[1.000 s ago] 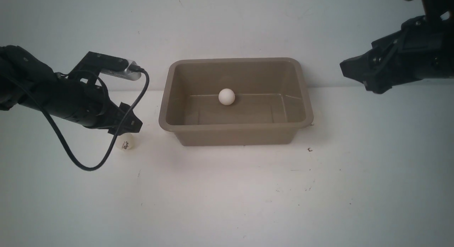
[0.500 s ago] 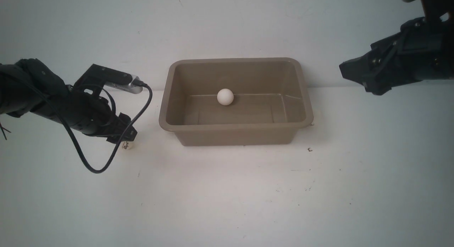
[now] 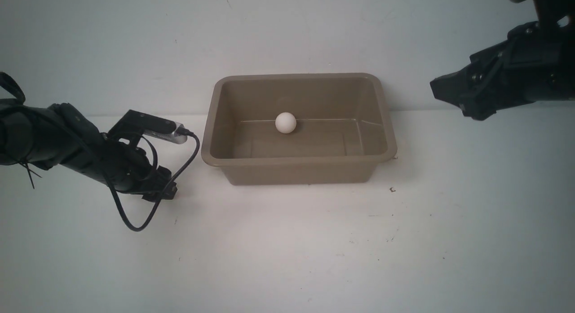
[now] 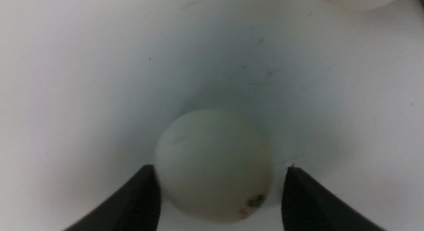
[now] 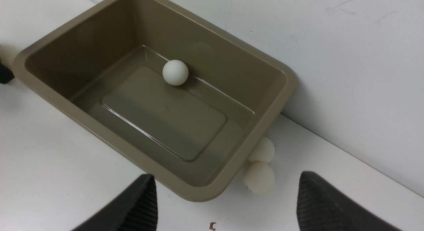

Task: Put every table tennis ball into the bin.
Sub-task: Use the left arm to clamp the table tennis ball closest to it

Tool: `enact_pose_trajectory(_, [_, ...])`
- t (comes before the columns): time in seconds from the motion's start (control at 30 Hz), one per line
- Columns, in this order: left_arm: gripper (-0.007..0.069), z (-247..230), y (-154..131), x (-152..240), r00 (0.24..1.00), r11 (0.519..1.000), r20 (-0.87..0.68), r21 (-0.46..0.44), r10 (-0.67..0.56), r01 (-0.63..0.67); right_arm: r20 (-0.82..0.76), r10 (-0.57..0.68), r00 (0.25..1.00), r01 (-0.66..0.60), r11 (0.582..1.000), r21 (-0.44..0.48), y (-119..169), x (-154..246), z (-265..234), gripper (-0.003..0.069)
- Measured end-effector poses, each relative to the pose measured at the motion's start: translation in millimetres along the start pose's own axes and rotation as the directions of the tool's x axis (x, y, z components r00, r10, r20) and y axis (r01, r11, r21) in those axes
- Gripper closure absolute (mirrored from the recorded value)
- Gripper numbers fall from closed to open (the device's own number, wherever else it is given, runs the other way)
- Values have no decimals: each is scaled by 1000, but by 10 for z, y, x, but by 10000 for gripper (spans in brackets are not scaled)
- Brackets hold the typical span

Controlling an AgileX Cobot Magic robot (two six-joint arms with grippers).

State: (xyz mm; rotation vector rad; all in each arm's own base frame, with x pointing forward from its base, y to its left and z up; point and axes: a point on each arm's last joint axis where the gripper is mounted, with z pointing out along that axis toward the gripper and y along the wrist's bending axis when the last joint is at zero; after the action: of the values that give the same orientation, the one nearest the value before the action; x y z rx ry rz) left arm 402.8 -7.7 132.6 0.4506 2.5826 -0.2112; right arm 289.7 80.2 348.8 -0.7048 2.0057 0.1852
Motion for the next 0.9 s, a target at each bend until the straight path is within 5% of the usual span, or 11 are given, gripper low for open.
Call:
enact_pose_trajectory(0.17, [531,-87,-4,-52,1000,1000,28,-11,4,-4,0,-4,1000,4,1000,0,0,0,0,146])
enact_pose_trajectory(0.3, [626,-358,-23,-192,993,998,104,-50,51,-46,1,-16,1000,16,1000,-1,1,-1,0,146])
enact_pose_trajectory(0.67, [617,-719,-72,-332,975,990,186,-94,125,-109,3,-16,1000,16,1000,-1,1,-3,0,146])
enact_pose_trajectory(0.8, [530,-711,-111,-299,974,985,151,-56,171,-164,3,-16,1000,16,1000,-1,1,-3,0,146])
enact_pose_trajectory(0.9, [345,-707,-153,-277,972,981,136,-9,193,-194,11,-18,1000,18,1000,8,-7,-10,0,146])
